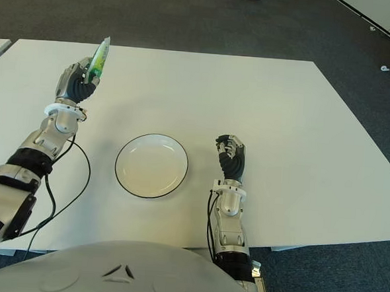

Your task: Put the toothpaste on the table into the plate.

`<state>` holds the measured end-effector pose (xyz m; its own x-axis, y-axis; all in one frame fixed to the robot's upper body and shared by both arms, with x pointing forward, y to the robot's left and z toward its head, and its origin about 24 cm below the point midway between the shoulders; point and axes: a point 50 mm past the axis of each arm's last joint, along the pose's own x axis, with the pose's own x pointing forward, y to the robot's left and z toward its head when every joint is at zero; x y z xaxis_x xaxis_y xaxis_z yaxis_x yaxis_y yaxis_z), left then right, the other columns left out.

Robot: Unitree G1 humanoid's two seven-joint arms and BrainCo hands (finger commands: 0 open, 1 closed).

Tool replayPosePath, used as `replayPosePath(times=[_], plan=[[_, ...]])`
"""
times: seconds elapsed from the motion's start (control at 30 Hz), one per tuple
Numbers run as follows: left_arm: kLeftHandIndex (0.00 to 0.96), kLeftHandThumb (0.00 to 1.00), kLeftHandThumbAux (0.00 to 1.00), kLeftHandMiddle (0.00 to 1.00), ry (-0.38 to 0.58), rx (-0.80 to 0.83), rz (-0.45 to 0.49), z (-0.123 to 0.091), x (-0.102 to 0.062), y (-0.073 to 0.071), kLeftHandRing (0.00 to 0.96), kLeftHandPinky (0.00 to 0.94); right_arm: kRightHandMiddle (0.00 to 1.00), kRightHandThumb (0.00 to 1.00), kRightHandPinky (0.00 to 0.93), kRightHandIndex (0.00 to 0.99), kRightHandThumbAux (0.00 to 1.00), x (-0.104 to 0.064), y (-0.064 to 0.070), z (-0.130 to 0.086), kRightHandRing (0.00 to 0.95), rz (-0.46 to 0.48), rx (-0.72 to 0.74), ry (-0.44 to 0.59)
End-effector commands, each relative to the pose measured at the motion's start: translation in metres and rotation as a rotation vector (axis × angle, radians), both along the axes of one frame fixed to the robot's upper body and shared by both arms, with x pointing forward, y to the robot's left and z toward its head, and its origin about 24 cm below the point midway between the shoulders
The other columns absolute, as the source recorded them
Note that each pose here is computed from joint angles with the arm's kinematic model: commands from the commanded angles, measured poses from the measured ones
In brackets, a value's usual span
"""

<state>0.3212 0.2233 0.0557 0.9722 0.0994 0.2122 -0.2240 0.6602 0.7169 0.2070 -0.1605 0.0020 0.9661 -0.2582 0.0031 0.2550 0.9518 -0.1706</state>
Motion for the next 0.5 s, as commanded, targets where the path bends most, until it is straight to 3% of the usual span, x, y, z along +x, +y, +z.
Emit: replayPosePath(times=[0.03, 0.5], plan=[[0.441, 0.72, 0.705, 0.845, 0.0, -0.082, -0.011, 0.005, -0.003, -0.005, 0.833, 0.84, 0.482, 0.705, 0.443, 0.428, 0.73, 0.001, 0.0, -0.002, 0.453, -0.001, 0.0, 0.006], [0.441, 0.72, 0.705, 0.859, -0.035, -0.183, -0.059, 0.016, -0.01, -0.007, 0.845, 0.849, 0.482, 0.705, 0.458, 0.428, 0.73, 0.002, 0.0, -0.001, 0.456, -0.001, 0.001, 0.005]])
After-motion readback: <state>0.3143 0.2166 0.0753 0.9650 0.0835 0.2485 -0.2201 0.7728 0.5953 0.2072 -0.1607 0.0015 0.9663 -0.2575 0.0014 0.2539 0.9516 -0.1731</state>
